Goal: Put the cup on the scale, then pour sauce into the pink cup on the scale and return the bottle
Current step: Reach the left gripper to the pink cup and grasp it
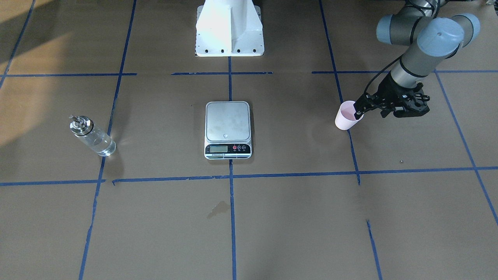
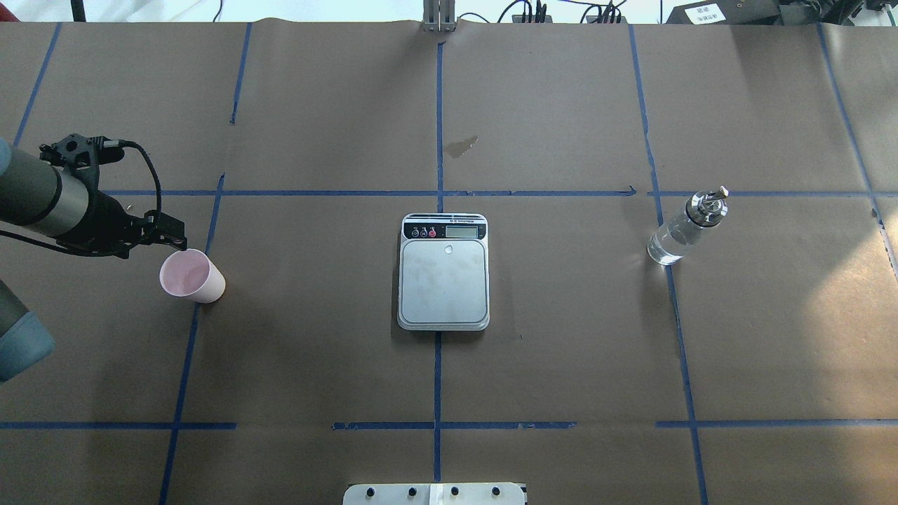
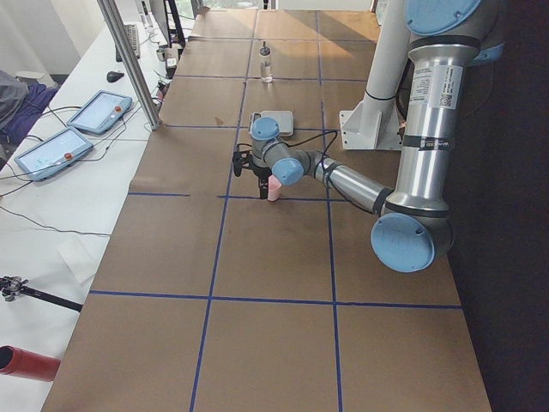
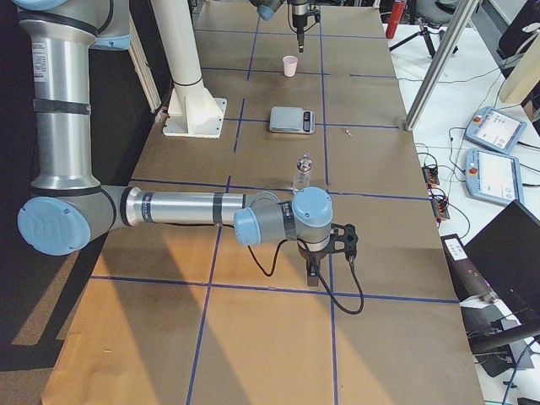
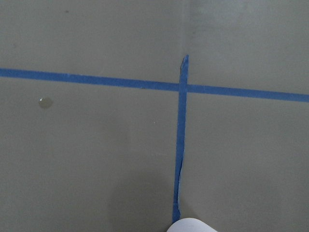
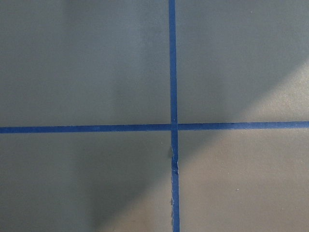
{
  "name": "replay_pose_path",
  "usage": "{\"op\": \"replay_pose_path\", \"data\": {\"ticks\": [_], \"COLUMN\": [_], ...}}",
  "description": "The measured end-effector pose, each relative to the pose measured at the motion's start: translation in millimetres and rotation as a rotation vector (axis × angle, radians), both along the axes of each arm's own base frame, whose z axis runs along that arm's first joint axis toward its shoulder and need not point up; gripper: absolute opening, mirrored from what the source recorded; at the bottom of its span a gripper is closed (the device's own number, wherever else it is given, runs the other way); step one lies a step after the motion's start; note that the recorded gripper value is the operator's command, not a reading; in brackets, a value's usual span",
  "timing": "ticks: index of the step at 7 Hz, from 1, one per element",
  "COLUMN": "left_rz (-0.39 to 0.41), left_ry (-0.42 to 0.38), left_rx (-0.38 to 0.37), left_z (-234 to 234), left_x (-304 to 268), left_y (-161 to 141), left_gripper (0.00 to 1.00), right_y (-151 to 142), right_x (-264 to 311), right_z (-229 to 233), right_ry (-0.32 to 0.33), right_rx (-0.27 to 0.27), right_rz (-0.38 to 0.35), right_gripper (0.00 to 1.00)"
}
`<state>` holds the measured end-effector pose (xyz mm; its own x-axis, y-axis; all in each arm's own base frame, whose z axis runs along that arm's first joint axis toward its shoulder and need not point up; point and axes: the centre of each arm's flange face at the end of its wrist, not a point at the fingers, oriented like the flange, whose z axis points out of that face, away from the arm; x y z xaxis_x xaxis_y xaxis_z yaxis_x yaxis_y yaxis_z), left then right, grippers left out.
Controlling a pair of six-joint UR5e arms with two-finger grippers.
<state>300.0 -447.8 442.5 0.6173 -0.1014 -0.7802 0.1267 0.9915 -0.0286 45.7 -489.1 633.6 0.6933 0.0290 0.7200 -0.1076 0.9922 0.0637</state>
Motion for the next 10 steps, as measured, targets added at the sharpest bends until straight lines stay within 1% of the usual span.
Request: {"op": "replay_pose_path", "data": {"ticks": [2, 3, 4, 5, 7, 8, 9, 10], "left_rz": [0.034, 0.050, 0.058, 0.060, 0.052, 0.037, 0.016, -0.016], "left_ry": [-0.010, -0.013, -0.015, -0.017, -0.015, -0.008, 0.008, 0.023], "left_rx": [-0.018, -0.021, -0.025, -0.031, -0.040, -0.043, -0.039, -0.032], "left_z": [5.1, 6.6, 7.8, 8.5, 7.4, 2.7, -9.3, -34.0], "left_x": [17.0, 24.0, 28.2, 30.7, 30.6, 27.4, 18.6, 1.8], "left_y": [12.1, 17.0, 20.0, 21.7, 22.0, 20.7, 18.6, 13.3], "left_gripper": [1.00, 0.71, 0.20, 0.00, 0.00, 0.00, 0.00, 0.00], "right_y": [-1.2, -2.1, -2.4, -2.6, -3.8, -5.6, -6.7, -7.3], "right_x": [-2.9, -6.6, -9.0, -10.2, -12.5, -15.2, -17.3, -18.1], "right_z": [-1.8, -3.2, -4.0, -4.6, -6.6, -10.0, -14.7, -19.1], "right_ry": [-0.002, -0.003, -0.005, -0.008, -0.019, -0.033, -0.044, -0.050], "right_rx": [0.004, 0.006, 0.007, 0.007, -0.002, -0.021, -0.033, -0.034], "right_rz": [-0.006, -0.014, -0.018, -0.020, -0.016, -0.001, 0.013, 0.019], "right_gripper": [1.00, 1.00, 1.00, 1.00, 1.00, 1.00, 1.00, 1.00]}}
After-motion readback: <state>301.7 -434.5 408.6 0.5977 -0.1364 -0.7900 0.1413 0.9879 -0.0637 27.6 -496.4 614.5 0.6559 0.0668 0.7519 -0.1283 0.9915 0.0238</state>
